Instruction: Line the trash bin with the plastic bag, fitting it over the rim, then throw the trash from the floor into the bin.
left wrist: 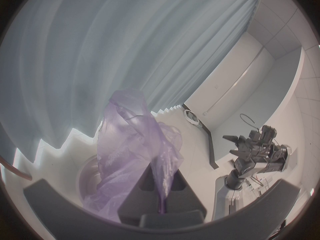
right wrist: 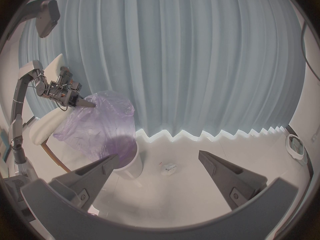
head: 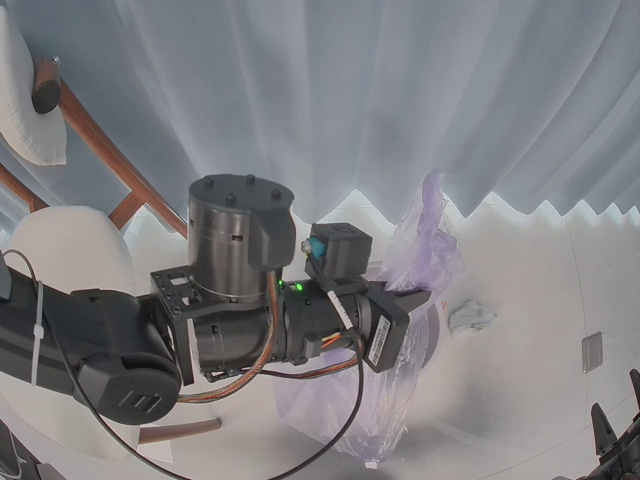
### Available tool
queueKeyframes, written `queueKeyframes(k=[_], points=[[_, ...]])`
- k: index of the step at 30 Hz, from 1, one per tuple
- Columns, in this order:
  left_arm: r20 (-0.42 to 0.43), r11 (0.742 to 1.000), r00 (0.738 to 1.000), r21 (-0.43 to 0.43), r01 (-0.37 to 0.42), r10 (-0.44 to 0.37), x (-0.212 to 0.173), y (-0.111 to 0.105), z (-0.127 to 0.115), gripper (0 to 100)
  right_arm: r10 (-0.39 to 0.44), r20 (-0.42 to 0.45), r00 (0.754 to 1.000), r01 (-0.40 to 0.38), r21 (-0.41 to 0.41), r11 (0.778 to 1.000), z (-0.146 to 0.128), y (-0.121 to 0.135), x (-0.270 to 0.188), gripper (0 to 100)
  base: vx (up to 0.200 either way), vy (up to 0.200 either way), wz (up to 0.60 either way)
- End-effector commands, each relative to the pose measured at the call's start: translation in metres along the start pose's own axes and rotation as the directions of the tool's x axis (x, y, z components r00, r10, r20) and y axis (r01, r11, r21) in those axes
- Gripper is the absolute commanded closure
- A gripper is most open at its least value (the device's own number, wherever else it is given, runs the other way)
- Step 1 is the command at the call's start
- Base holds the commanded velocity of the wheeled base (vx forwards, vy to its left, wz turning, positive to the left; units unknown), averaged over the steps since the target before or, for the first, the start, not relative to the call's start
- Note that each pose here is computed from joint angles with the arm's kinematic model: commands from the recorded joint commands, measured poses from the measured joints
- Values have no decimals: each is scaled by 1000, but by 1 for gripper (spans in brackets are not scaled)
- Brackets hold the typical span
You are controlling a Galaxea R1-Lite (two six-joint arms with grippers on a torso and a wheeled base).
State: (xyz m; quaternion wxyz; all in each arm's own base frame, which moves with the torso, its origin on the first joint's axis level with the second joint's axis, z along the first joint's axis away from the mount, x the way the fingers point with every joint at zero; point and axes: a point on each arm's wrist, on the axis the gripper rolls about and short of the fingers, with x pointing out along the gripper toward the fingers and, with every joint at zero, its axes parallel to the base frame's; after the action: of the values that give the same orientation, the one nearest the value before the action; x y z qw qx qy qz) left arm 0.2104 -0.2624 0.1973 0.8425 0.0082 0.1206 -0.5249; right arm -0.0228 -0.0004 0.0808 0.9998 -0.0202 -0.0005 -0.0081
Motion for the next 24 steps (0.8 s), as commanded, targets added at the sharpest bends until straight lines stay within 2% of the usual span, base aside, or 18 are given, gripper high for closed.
queueKeyframes(k=[1,3,5,6,7,8,10,11,12,13,14,15,16,17,20,22,23,24], points=[[55,1000,998,-24,10,-9,-3,-3,14,100,2,3,1000,-2,10,1000,-5,0,0,0,0,0,0],[93,998,996,-58,23,-18,-7,-6,21,100,-1,3,1000,1,19,1000,-5,0,0,0,0,0,0],[117,994,993,-104,35,-23,-9,-10,25,100,0,164,986,-8,48,999,44,-2,-8,0,0,0,0],[115,992,993,-121,34,-20,-10,-10,24,100,7,169,986,-20,74,997,79,-3,0,0,0,0,0],[113,992,993,-123,34,-20,-10,-9,23,100,9,160,987,-22,78,997,82,-3,3,0,0,0,0],[108,990,994,-138,31,-16,-9,-9,21,100,46,91,995,-57,127,990,95,-3,24,0,0,0,0],[95,989,995,-147,21,-7,-4,-6,17,100,199,-5,980,-191,269,944,101,1,45,0,0,0,0],[89,989,996,-148,21,-8,-1,-6,15,100,281,-57,958,-251,310,917,100,5,55,0,0,0,0],[88,989,996,-149,21,-8,0,-6,15,100,293,-66,954,-258,320,912,100,6,56,0,0,0,0],[87,989,996,-148,24,-11,4,-5,13,100,406,-157,900,-316,404,858,99,14,74,0,0,0,0],[93,989,996,-146,28,-15,5,-6,13,100,423,-183,887,-317,426,848,99,17,79,0,0,0,0],[105,989,994,-143,37,-22,5,-9,14,100,451,-250,857,-301,468,831,94,22,90,0,0,0,0],[107,989,994,-142,37,-22,5,-9,14,100,452,-257,854,-298,470,831,93,23,91,0,0,0,0],[111,989,993,-140,49,-33,6,-13,15,100,491,-325,808,-301,488,819,86,30,101,0,0,0,0],[110,989,994,-143,30,-15,6,-14,14,100,590,-390,707,-372,505,779,79,43,110,0,0,0,0],[112,989,994,-142,29,-13,6,-14,14,100,596,-392,701,-377,506,776,79,44,110,0,0,0,0],[110,989,994,-146,11,5,7,-15,13,100,672,-457,583,-440,517,734,70,59,115,0,0,0,0],[111,989,994,-145,9,7,7,-14,13,100,681,-484,550,-447,518,729,65,64,116,0,0,0,0]])
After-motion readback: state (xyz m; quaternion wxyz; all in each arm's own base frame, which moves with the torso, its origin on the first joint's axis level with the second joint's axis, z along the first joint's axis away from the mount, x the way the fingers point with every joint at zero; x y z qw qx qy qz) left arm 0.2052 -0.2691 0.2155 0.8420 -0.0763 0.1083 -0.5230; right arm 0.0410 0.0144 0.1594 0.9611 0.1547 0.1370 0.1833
